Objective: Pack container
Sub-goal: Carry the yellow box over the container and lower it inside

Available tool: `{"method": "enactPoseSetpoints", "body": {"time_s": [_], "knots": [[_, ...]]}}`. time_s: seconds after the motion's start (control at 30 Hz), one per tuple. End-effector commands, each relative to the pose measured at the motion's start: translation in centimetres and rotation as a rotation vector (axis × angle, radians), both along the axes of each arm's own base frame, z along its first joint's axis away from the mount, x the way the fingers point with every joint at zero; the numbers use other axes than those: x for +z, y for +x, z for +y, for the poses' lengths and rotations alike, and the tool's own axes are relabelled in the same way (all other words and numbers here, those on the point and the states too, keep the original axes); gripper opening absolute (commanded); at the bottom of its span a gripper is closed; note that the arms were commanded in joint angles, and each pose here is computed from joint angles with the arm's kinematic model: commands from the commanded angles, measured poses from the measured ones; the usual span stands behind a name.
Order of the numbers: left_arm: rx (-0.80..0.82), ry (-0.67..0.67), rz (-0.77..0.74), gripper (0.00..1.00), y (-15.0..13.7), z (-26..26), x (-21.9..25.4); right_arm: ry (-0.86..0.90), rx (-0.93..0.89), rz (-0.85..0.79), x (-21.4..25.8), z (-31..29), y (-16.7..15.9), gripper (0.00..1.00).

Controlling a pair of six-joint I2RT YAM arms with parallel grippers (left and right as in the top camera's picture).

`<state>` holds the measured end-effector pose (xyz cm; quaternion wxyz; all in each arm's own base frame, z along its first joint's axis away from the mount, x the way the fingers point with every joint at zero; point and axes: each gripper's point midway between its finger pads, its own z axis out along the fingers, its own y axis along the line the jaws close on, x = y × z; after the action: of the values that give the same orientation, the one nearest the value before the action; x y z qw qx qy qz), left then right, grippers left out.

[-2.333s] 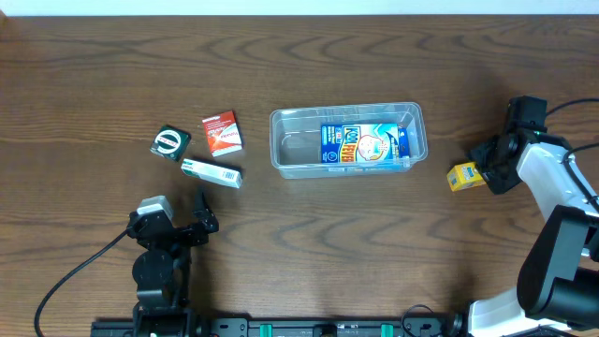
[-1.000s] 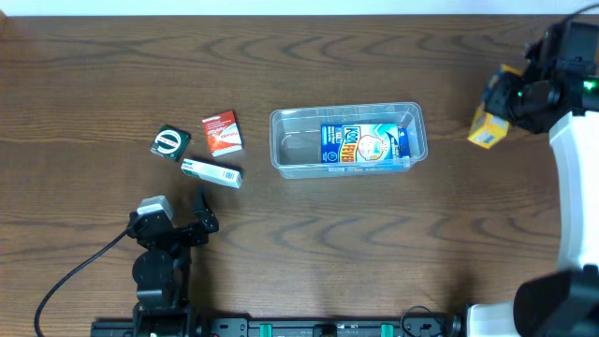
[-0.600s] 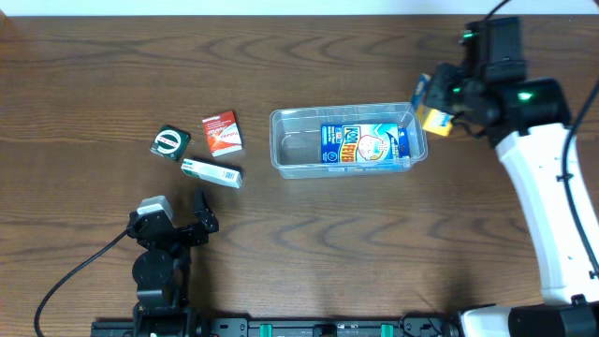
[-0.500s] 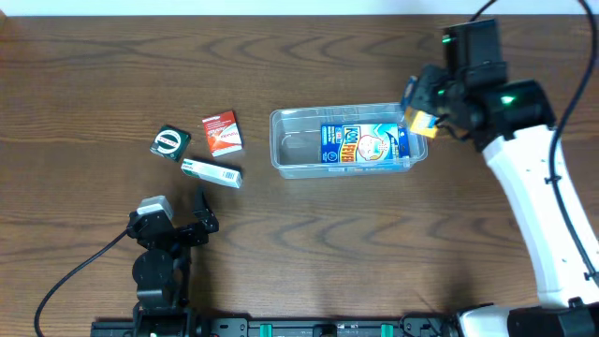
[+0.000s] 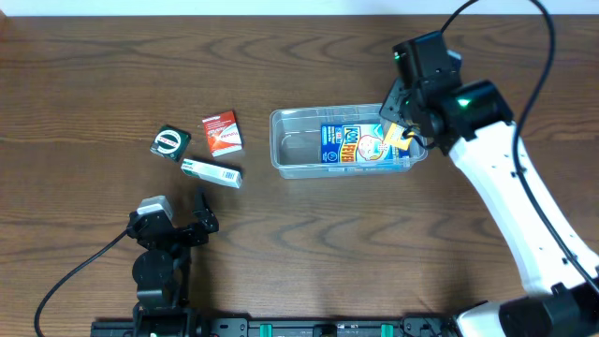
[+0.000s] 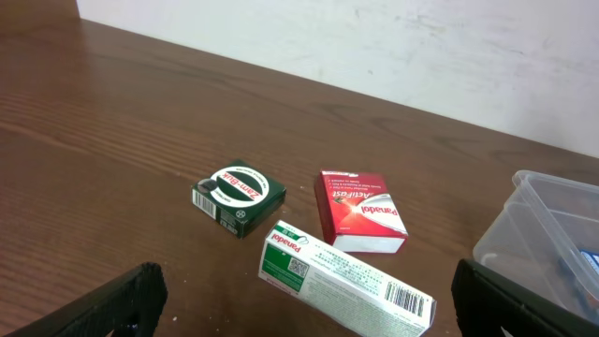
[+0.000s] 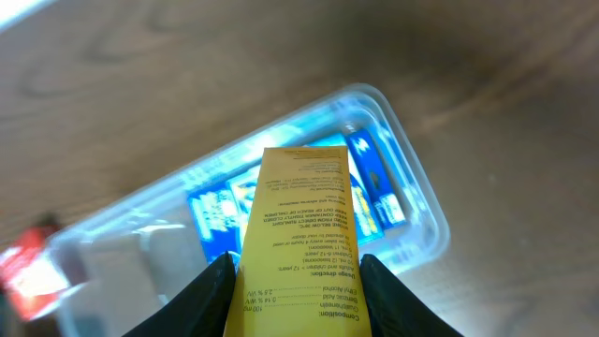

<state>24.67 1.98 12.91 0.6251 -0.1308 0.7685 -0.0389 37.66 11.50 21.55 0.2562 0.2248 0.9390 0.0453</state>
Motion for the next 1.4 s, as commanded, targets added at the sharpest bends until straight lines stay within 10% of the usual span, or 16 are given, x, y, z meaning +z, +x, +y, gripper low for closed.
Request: {"method": "enactPoseSetpoints", "body": {"time_s": [0.0,1.37], "knots": [[0.004,0.015,0.053,0.98,-0.3,0.2,-1.8,-0.051,-0.090,0.011,-0.6,-1.1,0.0,0.40],[0.004,0.015,0.053,0.98,-0.3,0.2,-1.8,-0.227,-0.167,-0.023,-6.9,1.9,3.4,0.48]]}}
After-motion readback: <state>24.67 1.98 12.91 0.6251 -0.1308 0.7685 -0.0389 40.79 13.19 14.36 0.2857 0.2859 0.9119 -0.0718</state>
